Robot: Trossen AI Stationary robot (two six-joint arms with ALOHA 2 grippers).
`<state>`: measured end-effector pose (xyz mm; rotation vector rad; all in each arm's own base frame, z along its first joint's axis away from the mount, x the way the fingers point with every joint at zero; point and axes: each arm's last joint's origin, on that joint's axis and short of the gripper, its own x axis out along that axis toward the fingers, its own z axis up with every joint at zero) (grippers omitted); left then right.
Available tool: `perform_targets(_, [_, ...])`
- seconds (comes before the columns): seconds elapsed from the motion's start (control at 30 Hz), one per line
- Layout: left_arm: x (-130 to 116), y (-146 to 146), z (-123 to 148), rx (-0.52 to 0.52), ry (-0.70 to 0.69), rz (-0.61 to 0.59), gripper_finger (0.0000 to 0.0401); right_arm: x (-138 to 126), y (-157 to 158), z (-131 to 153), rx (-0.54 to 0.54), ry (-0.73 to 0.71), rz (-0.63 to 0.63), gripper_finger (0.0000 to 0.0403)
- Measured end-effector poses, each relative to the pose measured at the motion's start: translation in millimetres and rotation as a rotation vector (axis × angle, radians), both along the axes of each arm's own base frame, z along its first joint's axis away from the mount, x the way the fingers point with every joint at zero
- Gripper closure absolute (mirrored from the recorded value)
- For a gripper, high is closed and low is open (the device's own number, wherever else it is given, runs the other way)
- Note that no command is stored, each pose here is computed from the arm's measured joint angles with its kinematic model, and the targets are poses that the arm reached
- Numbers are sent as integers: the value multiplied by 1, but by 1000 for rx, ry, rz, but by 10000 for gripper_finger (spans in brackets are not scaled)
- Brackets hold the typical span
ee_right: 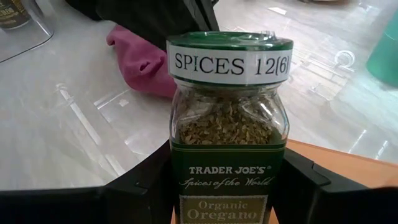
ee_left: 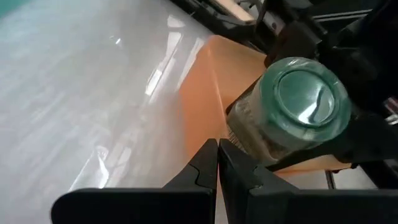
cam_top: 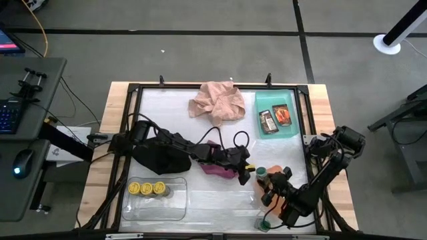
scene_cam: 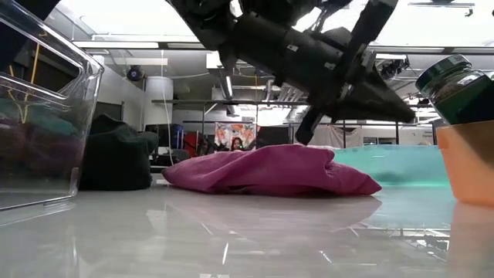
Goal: Sort spices by type
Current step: Put the top green seasoning bottle into the orange bin
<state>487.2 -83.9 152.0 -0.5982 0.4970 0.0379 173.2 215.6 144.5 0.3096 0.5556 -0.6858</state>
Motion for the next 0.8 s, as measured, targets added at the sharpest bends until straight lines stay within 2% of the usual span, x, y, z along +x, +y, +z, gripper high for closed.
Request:
perform_targets(0.27, [3,-1,9,-14,-80,18,401,2,-1,0,1,-3,-2,212])
perform_targets(0.8, [2,-5,8,-20,-69,9,401,5,-2,0,10,-4,-11,204])
